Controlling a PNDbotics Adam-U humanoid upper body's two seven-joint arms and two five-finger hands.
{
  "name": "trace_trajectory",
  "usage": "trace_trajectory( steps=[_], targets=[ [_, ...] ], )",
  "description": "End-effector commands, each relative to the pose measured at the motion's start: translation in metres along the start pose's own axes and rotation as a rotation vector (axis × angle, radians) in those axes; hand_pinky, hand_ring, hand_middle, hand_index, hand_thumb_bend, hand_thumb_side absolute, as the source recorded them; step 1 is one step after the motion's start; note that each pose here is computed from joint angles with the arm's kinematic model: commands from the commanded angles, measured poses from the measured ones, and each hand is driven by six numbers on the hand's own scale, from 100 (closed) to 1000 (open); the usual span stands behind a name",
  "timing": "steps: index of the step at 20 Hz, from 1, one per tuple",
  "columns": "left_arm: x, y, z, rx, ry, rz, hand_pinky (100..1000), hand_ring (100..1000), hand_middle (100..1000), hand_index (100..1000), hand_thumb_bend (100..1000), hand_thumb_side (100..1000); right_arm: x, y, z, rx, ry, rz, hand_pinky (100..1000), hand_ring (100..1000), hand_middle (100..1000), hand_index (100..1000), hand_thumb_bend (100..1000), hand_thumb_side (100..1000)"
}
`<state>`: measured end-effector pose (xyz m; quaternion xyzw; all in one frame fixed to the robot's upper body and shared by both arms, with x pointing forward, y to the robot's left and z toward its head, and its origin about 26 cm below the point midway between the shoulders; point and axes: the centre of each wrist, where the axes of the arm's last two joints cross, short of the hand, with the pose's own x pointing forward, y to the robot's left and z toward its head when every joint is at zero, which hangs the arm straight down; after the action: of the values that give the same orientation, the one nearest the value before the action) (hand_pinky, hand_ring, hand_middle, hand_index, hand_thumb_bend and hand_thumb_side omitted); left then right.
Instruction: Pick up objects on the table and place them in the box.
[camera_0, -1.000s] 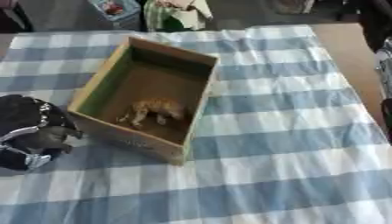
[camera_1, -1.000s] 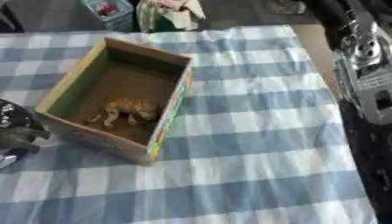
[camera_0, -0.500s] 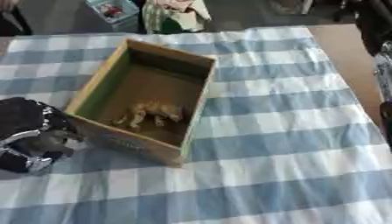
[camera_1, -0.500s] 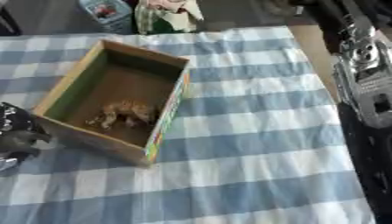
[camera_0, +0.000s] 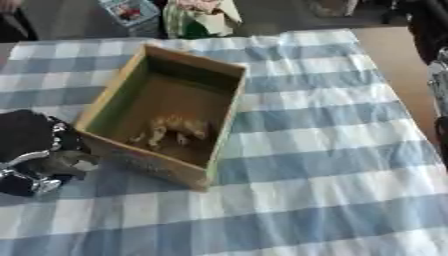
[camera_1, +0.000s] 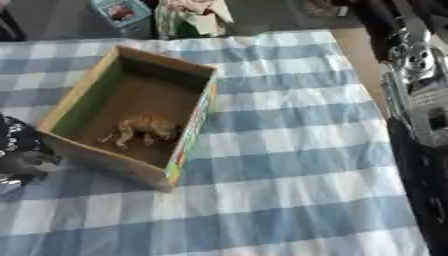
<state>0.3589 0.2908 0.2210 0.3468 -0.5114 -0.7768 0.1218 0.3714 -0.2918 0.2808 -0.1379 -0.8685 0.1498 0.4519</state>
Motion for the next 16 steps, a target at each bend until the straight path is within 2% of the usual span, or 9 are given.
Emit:
trace_trajectory(
  steps=[1,9,16],
  targets=[
    [-0.005,0.019,0.009,-0.004,0.009,-0.067,147,172,140,218,100,116,0.011,-0.006,-0.001,-0.015,-0.036,0.004,803,735,535,812,100,681],
    [-0.002,0.04,0.015,-0.04,0.009,-0.067,140,162,126,202,100,109,0.01,-0.005,0.001,-0.02,-0.032,0.006,803,736,536,812,100,673],
    [0.003,0.079,0.027,-0.055,0.021,-0.106,149,170,124,200,167,100,0.011,-0.004,0.002,-0.02,-0.032,0.005,804,736,535,812,100,673]
  ],
)
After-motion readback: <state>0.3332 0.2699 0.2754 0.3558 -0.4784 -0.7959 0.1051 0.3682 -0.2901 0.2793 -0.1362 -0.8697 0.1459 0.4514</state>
